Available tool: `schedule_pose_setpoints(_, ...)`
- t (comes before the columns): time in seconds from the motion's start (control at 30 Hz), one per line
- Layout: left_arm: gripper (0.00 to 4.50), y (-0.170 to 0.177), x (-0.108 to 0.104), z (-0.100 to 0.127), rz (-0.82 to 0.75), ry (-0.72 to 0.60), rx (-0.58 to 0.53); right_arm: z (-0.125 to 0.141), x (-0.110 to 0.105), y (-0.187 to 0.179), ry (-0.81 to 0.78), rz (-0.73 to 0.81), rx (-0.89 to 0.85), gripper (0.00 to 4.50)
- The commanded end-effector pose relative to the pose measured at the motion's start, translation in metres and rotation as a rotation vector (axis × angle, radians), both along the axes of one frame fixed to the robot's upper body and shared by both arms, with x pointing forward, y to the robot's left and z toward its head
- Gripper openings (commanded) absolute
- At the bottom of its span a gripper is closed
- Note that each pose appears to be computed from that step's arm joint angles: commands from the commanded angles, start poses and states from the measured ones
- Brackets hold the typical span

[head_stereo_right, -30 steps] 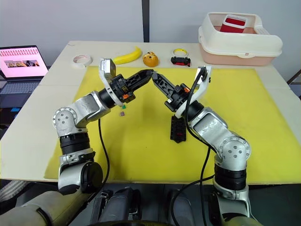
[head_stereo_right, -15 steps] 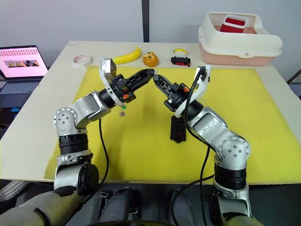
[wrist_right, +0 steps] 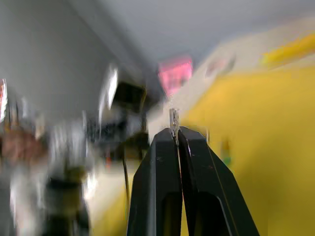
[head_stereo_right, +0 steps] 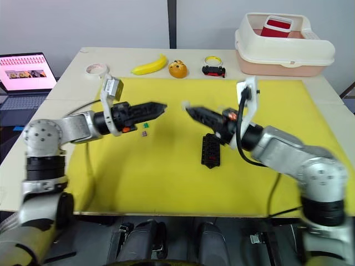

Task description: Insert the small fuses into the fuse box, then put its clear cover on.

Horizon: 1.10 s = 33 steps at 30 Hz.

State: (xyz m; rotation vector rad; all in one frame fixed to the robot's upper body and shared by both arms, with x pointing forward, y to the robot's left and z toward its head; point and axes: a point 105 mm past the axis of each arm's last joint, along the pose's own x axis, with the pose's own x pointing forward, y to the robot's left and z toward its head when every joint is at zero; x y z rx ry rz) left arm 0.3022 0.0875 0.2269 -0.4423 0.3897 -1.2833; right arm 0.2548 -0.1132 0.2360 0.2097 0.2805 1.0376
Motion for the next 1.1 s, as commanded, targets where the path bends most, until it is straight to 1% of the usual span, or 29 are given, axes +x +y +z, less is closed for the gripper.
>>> schedule_pose_setpoints(0.03,4.41,-0.014,-0.019,-0.015,-0.178,-0.284,0.186,-0.003,-0.007,-0.011,-0.073,0.108,-0.223,0.00)
schedule_pose_setpoints(0.1,4.41,-0.016,-0.019,-0.030,-0.235,-0.439,0.295,-0.011,-0.010,-0.019,-0.117,0.169,-0.382,0.00)
schedule_pose_setpoints(0.13,4.41,-0.017,-0.017,-0.035,-0.248,-0.498,0.329,-0.014,-0.009,-0.022,-0.142,0.193,-0.438,0.00)
schedule_pose_setpoints(0.17,4.41,-0.019,-0.014,-0.038,-0.242,-0.530,0.341,-0.017,-0.006,-0.025,-0.185,0.207,-0.498,0.00)
schedule_pose_setpoints(0.23,4.41,-0.024,-0.009,-0.045,-0.245,-0.679,0.390,-0.026,0.001,-0.032,-0.291,0.248,-0.651,0.00)
schedule_pose_setpoints(0.3,4.41,-0.027,-0.013,-0.055,-0.307,-0.825,0.445,-0.033,0.003,-0.036,-0.336,0.303,-0.742,0.00)
schedule_pose_setpoints(0.33,4.41,-0.028,-0.015,-0.059,-0.328,-0.855,0.451,-0.035,0.004,-0.037,-0.356,0.326,-0.769,0.00)
schedule_pose_setpoints(0.47,4.41,-0.036,-0.014,-0.063,-0.331,-0.868,0.422,-0.041,0.012,-0.042,-0.412,0.372,-0.852,0.00)
schedule_pose_setpoints(0.6,4.41,-0.044,-0.011,-0.064,-0.336,-0.902,0.408,-0.045,0.023,-0.047,-0.429,0.364,-0.885,0.00)
schedule_pose_setpoints(0.83,4.41,-0.047,-0.013,-0.066,-0.359,-0.883,0.389,-0.050,0.029,-0.045,-0.438,0.370,-0.901,0.00)
schedule_pose_setpoints(0.93,4.41,-0.049,-0.014,-0.067,-0.367,-0.883,0.385,-0.050,0.033,-0.046,-0.436,0.346,-0.905,0.00)
schedule_pose_setpoints(1.1,4.41,-0.051,-0.013,-0.066,-0.363,-0.890,0.382,-0.054,0.033,-0.046,-0.422,0.353,-0.909,0.00)
